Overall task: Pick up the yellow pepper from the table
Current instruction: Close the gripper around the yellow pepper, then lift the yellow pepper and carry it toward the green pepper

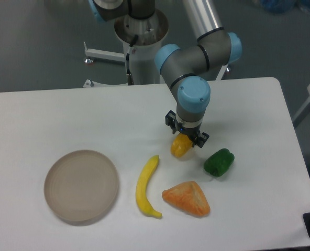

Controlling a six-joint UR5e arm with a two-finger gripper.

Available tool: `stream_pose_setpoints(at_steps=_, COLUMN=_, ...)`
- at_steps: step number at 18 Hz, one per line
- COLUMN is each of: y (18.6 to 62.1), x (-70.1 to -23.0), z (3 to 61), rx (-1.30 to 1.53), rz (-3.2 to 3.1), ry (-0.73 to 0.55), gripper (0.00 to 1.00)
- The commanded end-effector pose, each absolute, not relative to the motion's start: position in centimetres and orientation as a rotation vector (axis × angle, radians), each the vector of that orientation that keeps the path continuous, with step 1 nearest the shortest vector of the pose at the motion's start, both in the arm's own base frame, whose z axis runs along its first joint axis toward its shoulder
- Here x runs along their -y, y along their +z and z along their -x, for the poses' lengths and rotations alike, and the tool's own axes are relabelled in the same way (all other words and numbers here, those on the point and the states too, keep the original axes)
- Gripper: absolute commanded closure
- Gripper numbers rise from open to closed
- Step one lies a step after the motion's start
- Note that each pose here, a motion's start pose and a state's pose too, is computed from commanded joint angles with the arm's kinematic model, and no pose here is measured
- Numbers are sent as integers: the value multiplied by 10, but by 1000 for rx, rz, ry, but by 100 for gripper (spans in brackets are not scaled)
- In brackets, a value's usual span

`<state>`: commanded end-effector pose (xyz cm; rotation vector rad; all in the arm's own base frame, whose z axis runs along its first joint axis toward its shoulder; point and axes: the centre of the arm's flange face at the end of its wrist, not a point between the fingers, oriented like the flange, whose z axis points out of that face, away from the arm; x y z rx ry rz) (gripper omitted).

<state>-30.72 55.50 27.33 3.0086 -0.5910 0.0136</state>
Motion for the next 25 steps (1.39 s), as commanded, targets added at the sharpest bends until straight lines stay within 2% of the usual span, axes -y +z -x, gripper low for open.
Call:
stream_pose_setpoints(at_steps=4, y=289, x=-559, z=314, rx=649, rz=-3015, ry=-23, gripper=62)
stream_pose_setpoints(at_steps=12, y=367, x=-584, z=339, rx=787, rz=-3063, ry=-214, gripper=61)
stream_pose_setpoints(at_steps=17, y=381, x=-600, z=352, rx=792, rz=-3080, ry=-271, gripper=61)
stream_pose_setpoints(at_steps=25, y=378, x=-611, z=359, rx=801, rz=-3080, ry=-280, gripper=61)
